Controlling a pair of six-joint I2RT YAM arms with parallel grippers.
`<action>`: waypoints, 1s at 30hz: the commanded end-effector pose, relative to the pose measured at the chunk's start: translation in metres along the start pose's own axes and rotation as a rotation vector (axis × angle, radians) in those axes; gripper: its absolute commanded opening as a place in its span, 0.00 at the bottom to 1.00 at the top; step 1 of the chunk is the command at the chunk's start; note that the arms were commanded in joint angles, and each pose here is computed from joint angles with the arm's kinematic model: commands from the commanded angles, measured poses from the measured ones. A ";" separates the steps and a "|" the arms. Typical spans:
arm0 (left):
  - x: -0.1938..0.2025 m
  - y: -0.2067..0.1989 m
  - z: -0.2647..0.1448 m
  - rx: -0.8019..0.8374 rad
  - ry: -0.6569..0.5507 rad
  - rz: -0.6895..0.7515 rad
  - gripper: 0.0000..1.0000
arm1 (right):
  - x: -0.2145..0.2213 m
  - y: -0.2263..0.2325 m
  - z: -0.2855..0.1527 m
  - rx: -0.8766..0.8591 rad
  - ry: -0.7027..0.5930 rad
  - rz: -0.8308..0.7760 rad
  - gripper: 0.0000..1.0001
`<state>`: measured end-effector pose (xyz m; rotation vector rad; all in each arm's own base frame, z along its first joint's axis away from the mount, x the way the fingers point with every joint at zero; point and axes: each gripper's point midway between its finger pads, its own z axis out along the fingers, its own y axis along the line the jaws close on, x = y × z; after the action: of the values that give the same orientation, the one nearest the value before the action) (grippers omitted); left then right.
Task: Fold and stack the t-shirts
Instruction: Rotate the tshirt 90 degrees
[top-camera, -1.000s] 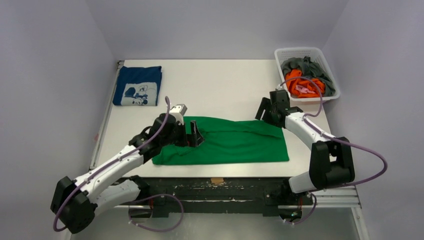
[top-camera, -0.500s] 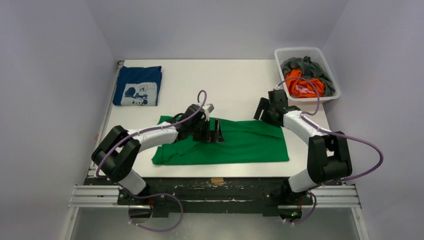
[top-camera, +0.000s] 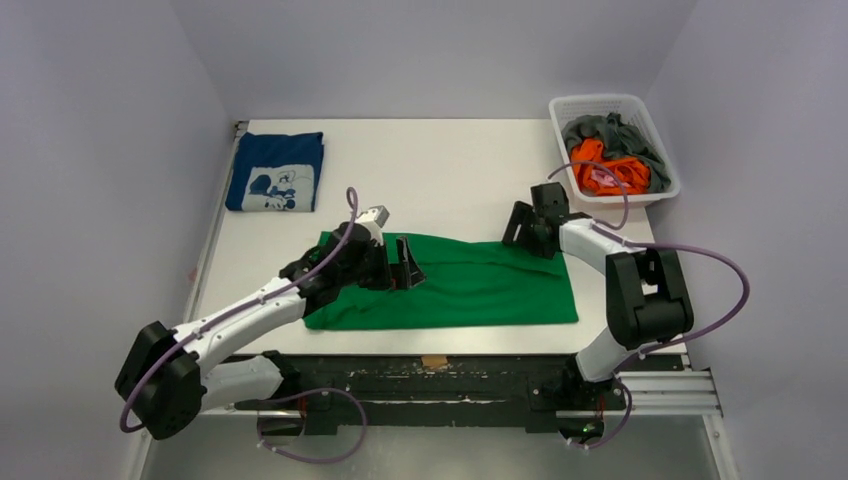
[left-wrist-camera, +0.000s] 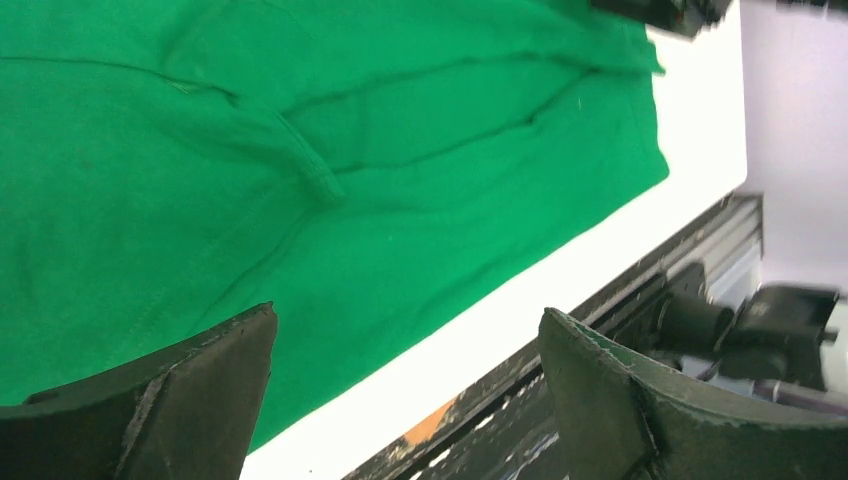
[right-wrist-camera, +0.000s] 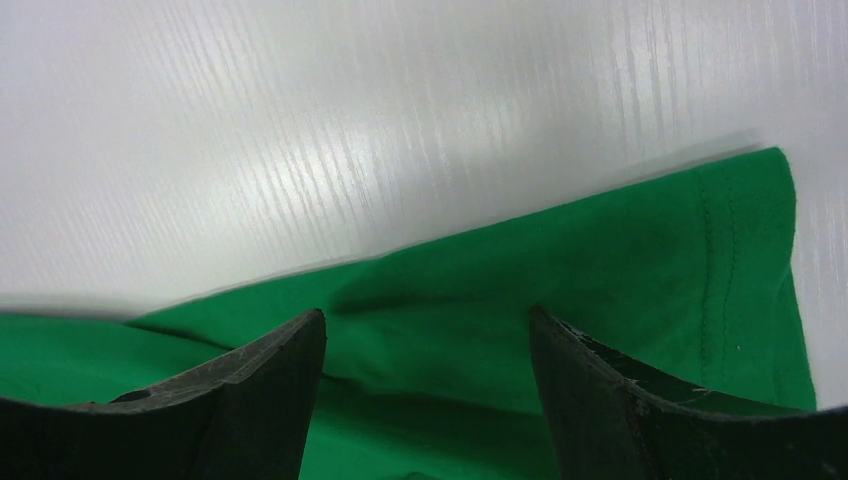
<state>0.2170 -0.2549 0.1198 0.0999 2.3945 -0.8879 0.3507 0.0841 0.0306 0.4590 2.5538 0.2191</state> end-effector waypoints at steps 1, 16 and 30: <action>-0.009 0.032 0.010 -0.134 -0.051 -0.173 1.00 | 0.003 0.003 -0.009 -0.030 -0.025 0.042 0.73; -0.074 0.073 0.147 -0.222 0.024 -0.520 1.00 | 0.084 -0.007 -0.031 -0.114 0.093 0.093 0.73; -0.225 -0.011 0.288 0.199 0.098 -0.486 1.00 | 0.234 0.063 -0.104 -0.468 0.445 -0.426 0.78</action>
<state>0.5267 -0.4020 0.0682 -0.4240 2.4775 -1.2179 0.1950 0.2112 0.0374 -0.0568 2.5862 0.7271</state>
